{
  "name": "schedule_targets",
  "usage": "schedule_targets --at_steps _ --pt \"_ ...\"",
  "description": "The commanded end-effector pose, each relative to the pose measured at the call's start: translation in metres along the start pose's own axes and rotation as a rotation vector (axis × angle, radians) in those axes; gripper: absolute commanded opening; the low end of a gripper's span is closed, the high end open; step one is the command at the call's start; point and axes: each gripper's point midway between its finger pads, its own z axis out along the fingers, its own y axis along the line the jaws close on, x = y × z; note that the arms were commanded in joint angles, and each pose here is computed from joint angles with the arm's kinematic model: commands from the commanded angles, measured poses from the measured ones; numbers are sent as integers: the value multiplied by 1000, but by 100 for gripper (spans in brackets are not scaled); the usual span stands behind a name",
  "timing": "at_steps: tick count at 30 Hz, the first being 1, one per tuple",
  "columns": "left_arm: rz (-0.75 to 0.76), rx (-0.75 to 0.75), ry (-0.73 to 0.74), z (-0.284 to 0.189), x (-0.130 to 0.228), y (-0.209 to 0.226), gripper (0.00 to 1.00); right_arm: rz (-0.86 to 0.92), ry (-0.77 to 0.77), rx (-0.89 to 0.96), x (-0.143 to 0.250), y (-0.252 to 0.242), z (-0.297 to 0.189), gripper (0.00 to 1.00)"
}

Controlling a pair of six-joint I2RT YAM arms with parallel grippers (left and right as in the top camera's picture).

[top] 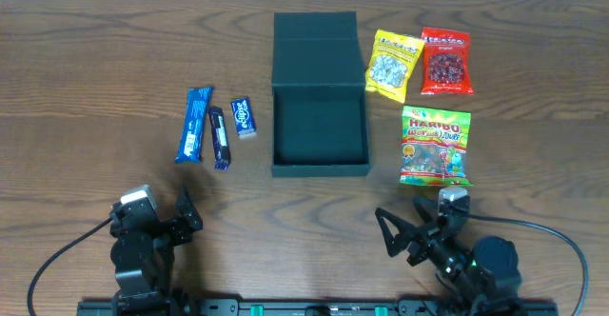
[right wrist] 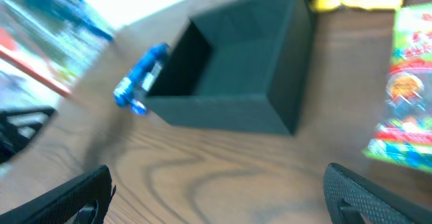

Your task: Pack container

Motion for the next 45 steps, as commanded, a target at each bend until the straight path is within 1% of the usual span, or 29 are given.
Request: schedule_targets --at_steps 1,3,5,7,10,12,14,17,19,24,28,31,32,34,36,37,38,39,40,42,43,44,45 --pt "21 -9 9 2 6 2 95 43 -38 -72 -11 16 -1 99" --pt "21 -9 9 2 6 2 95 21 -78 -71 -25 21 -4 99" --pt "21 -9 9 2 6 2 95 -25 -71 -49 -30 21 -5 99" --pt "21 -9 9 2 6 2 95 -61 -42 18 -34 15 -6 99" --pt "21 -9 9 2 6 2 95 -132 48 188 -45 -3 -7 99" --pt "21 -9 9 2 6 2 95 -174 144 311 -56 -16 -4 99" --pt "21 -9 9 2 6 2 95 -182 211 459 -66 -37 -1 99" --pt "21 -9 9 2 6 2 95 -180 293 622 -77 -65 13 99" --pt "21 -9 9 2 6 2 95 -172 368 666 -72 -80 30 99" --pt "21 -9 9 2 6 2 95 -119 531 733 -38 -123 65 99" --pt "21 -9 9 2 6 2 95 -91 581 766 -22 -147 77 95" --pt "21 -9 9 2 6 2 95 -71 593 786 -16 -161 82 91" --pt "21 -9 9 2 6 2 95 -61 601 795 -12 -168 84 86" --pt "21 -9 9 2 6 2 95 -45 622 811 -5 -177 84 69" --pt "21 -9 9 2 6 2 95 -32 640 824 0 -184 83 59" --pt "21 -9 9 2 6 2 95 -28 649 827 3 -186 83 57" --pt "21 -9 9 2 6 2 95 -26 661 830 7 -188 83 52" --pt "21 -9 9 2 6 2 95 -23 670 832 9 -189 83 44" --pt "21 -9 9 2 6 2 95 -22 676 834 11 -189 83 33" --pt "21 -9 9 2 6 2 95 -20 678 830 12 -189 83 20" --pt "21 -9 9 2 6 2 95 -18 681 829 12 -189 83 9" --pt "21 -9 9 2 6 2 95 -16 688 829 14 -188 81 2" --pt "21 -9 9 2 6 2 95 -13 698 831 15 -188 80 1"
